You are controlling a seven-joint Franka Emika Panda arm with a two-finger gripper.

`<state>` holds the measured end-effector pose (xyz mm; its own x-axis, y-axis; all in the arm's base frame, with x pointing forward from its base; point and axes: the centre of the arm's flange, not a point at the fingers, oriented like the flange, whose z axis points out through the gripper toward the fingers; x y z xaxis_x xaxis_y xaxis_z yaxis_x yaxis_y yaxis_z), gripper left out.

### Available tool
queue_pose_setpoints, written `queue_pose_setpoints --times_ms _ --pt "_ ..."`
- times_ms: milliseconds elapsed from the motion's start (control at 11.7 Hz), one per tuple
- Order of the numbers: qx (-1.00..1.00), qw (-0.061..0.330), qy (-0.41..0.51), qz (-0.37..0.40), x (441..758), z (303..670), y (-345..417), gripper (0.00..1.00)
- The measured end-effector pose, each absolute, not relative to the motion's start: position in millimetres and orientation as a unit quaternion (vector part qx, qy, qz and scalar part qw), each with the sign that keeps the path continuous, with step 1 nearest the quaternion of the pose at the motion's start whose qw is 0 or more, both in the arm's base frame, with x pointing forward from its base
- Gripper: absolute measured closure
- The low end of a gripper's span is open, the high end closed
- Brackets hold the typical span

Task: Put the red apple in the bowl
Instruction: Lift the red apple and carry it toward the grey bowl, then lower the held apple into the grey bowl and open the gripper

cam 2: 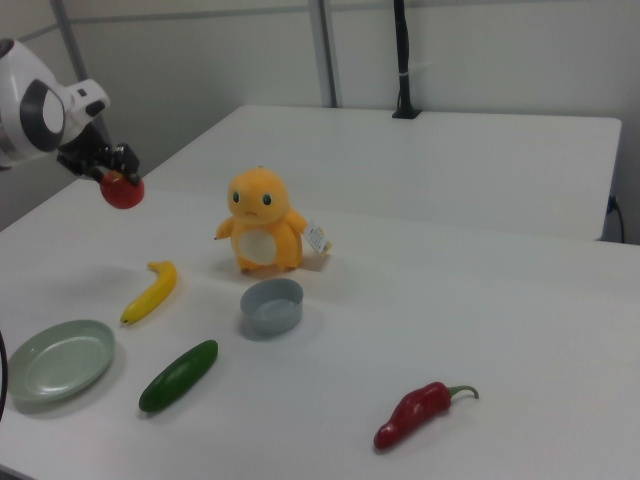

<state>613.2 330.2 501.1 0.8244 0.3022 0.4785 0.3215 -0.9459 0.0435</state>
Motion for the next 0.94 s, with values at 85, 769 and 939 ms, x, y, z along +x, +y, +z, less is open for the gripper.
queue_pose_setpoints --times_ms 85,769,939 --pt "-0.959 0.010 -0.147 -0.241 613 517 308 0.28" --pt "-0.983 -0.084 -0.143 -0.077 610 532 156 0.28" --pt "-0.985 -0.091 -0.133 -0.060 615 519 123 0.28"
